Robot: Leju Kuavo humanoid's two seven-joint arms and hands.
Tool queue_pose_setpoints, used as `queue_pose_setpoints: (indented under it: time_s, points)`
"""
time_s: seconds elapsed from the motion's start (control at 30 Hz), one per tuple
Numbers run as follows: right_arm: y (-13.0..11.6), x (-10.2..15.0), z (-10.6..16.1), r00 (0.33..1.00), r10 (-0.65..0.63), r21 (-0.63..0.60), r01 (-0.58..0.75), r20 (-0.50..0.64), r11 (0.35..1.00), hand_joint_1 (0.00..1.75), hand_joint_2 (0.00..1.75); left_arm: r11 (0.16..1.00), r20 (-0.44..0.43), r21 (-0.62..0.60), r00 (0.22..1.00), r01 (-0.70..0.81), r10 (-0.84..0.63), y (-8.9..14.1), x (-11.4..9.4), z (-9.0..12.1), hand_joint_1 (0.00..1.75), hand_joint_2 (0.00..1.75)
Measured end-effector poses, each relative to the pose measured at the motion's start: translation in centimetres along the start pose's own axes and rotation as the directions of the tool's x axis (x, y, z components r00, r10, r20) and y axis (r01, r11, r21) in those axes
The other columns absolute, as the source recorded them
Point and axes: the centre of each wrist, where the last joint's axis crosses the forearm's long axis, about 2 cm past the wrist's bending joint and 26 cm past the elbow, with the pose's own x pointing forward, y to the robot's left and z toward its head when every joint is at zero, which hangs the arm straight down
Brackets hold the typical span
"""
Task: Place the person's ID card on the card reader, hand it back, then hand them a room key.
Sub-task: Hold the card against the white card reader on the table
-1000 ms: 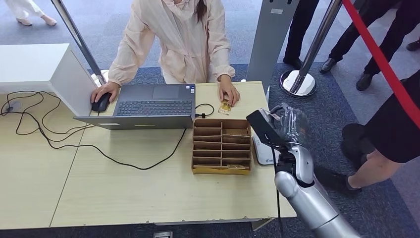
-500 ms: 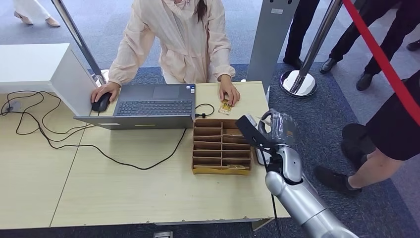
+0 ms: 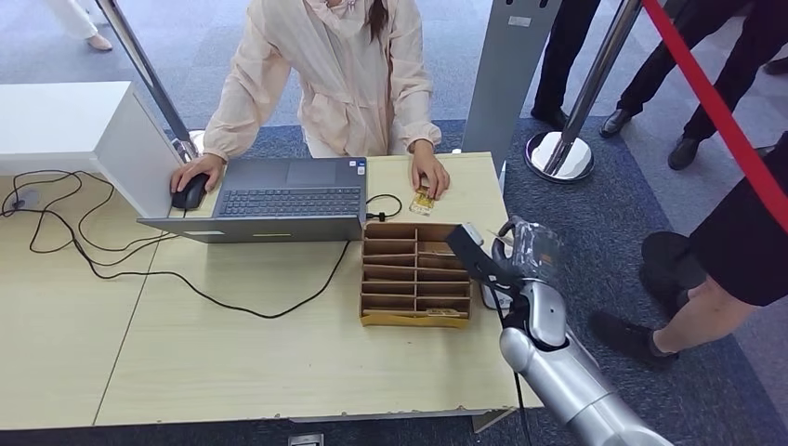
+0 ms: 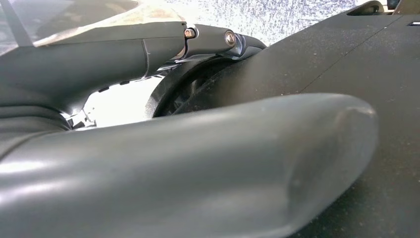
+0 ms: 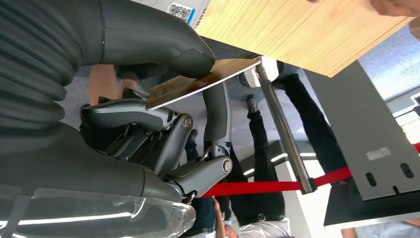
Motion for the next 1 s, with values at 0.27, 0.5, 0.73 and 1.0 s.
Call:
queue_pose_setpoints:
  time_s: [0.27, 0.5, 0.73, 1.0]
  points:
    - [0.0, -1.5, 0.2, 0.997, 0.015, 0.015, -0.014, -0.082, 1.0, 1.75, 1.75, 1.0, -0.005, -0.001, 1.0, -0.001, 0.001, 0.0, 0.0, 0.0, 0.0, 0.0]
    - [-0.2, -2.5, 0.2, 0.992, 0.015, 0.026, -0.012, -0.128, 1.0, 1.75, 1.75, 1.0, -0.006, -0.001, 1.0, -0.002, 0.002, -0.1, 0.1, 0.0, 0.0, 0.0]
    - [-0.2, -3.0, 0.3, 0.989, 0.025, 0.045, -0.019, -0.145, 0.999, 1.75, 1.75, 1.0, -0.006, -0.002, 1.0, -0.003, 0.003, -0.1, 0.1, 0.0, 0.0, 0.0]
    - [0.0, -3.2, 0.6, 0.987, 0.03, 0.061, -0.02, -0.155, 0.998, 1.75, 1.75, 1.0, -0.005, -0.004, 1.0, -0.007, 0.007, -0.1, 0.1, 0.0, 0.0, 0.0]
